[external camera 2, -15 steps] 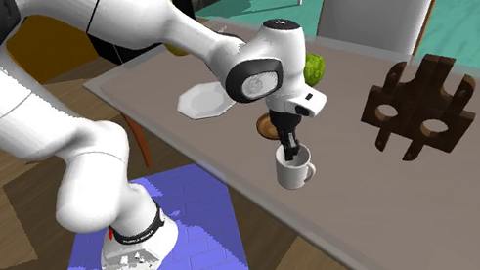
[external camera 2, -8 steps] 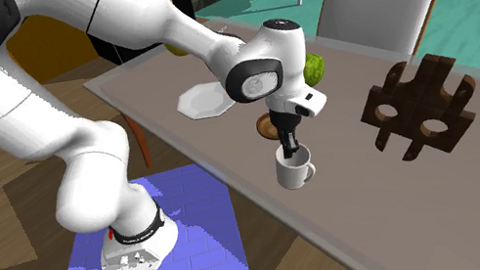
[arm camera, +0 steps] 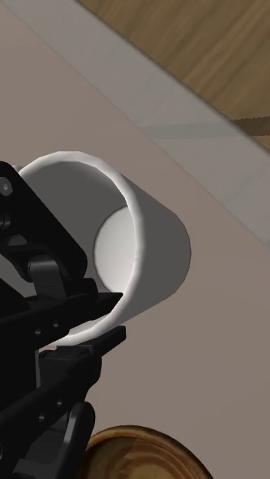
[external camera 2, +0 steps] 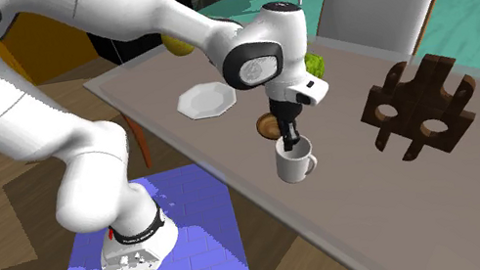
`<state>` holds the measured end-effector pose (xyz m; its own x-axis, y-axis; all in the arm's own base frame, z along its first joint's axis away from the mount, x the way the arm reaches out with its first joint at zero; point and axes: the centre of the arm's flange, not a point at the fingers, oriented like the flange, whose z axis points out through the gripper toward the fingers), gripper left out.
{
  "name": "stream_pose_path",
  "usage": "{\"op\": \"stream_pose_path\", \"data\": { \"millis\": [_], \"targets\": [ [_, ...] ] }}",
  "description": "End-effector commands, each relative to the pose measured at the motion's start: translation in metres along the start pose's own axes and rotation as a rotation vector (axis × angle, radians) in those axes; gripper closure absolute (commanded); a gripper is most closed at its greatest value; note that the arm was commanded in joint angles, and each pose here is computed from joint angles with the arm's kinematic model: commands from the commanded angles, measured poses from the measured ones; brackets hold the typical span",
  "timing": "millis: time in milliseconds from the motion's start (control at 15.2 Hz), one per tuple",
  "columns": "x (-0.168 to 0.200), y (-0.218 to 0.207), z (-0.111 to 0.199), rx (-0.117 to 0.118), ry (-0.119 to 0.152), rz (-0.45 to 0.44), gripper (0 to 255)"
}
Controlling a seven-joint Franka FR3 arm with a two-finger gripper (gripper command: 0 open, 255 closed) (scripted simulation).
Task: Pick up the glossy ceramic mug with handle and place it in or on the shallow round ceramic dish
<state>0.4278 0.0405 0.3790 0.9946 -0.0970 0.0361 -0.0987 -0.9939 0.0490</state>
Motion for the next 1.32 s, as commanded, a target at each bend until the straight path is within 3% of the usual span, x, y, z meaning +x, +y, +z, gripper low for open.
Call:
{"op": "stream_pose_path", "data": {
  "millis": [0, 924, 1254],
  "targets": [
    [0.000, 0.001, -0.012, 0.000, 0.000, 0.000, 255],
    [0.003, 0.004, -0.081, 0.000, 0.000, 0.000, 255],
    [0.009, -0.061, -0.092, 0.000, 0.000, 0.000, 255]
  ]
}}
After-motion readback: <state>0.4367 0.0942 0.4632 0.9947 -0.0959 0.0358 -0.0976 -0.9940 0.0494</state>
